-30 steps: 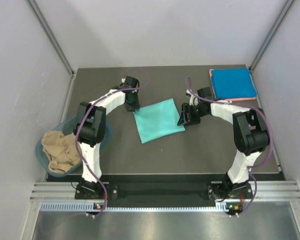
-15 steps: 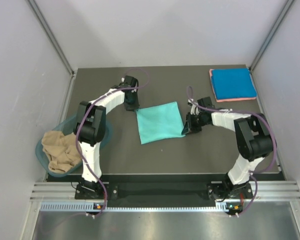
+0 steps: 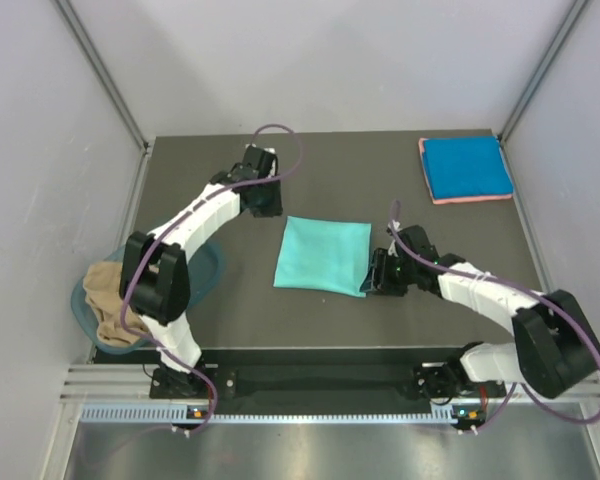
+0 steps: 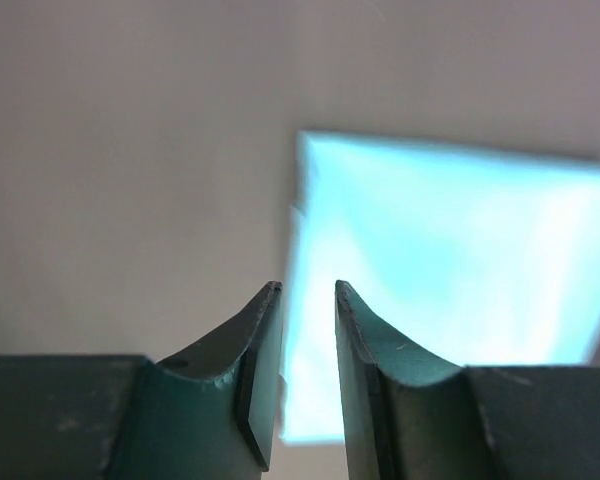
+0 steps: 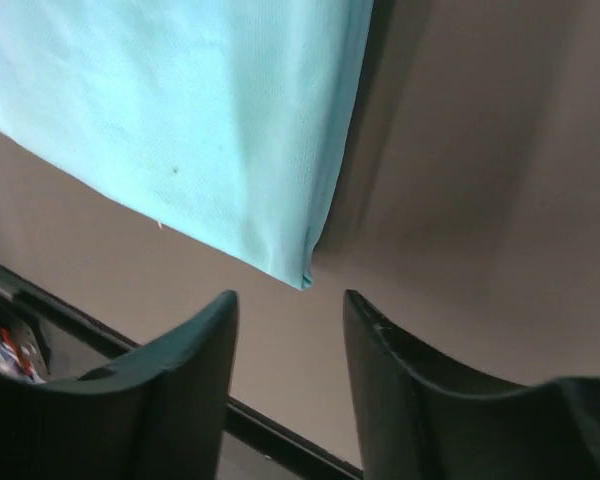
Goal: Fold and stack the t-shirts
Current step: Fold the tshirt, then neatly place the folded tshirt to the corner
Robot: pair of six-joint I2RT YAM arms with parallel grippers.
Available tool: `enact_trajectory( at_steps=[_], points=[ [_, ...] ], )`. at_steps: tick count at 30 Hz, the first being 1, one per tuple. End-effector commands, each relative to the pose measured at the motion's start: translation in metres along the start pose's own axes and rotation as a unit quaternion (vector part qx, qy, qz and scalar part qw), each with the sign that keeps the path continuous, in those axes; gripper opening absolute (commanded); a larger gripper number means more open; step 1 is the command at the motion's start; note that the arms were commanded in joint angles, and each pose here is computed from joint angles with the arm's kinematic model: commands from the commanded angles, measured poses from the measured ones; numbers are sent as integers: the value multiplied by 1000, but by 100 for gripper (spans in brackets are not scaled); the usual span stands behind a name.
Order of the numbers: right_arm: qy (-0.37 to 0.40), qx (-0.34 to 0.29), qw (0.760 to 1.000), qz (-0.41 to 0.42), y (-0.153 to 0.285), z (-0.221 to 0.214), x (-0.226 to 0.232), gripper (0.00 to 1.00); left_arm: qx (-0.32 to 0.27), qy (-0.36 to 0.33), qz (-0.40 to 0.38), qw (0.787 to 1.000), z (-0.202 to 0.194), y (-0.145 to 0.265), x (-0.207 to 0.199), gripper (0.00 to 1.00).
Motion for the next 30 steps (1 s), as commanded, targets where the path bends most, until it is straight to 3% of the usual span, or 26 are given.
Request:
enact_trajectory(
  at_steps=[1, 4, 6, 7, 8, 14, 23, 30],
  points=[
    [-7, -73, 997, -24, 24, 27, 7, 52, 48, -3, -83, 995, -36, 16, -18, 33],
    [21, -101, 994, -24, 31, 61, 4, 51, 77, 8, -119, 990, -63, 18, -23, 33],
    [33, -105, 994, 0, 32, 82, 3, 38, 86, 17, -131, 988, -73, 19, -25, 33],
    [50, -104, 993, 10, 29, 97, 6, 27, 98, 20, -125, 987, -83, 16, -20, 33],
    [82, -96, 990, 67, 22, 123, 19, 17, 107, 21, -111, 988, -95, 10, -13, 33],
    [98, -84, 985, 115, 4, 152, 29, 16, 101, 15, -44, 994, -101, -4, 4, 32],
    [54, -64, 990, 110, -47, 182, -17, 16, 113, 9, 39, 993, -117, -29, 26, 32],
    [40, -70, 990, 114, -53, 193, -35, 17, 107, 0, 70, 992, -108, -33, 29, 32]
  ],
)
Point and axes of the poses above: each gripper's point midway between its finger pads, its own y axis back along the fingers, its own x axis along the line the jaws close on, z = x × y, the point moved 7 cm from there along y, back along the fingers, and after that the axes turned 3 degrees about y, right-handed, at the moved point
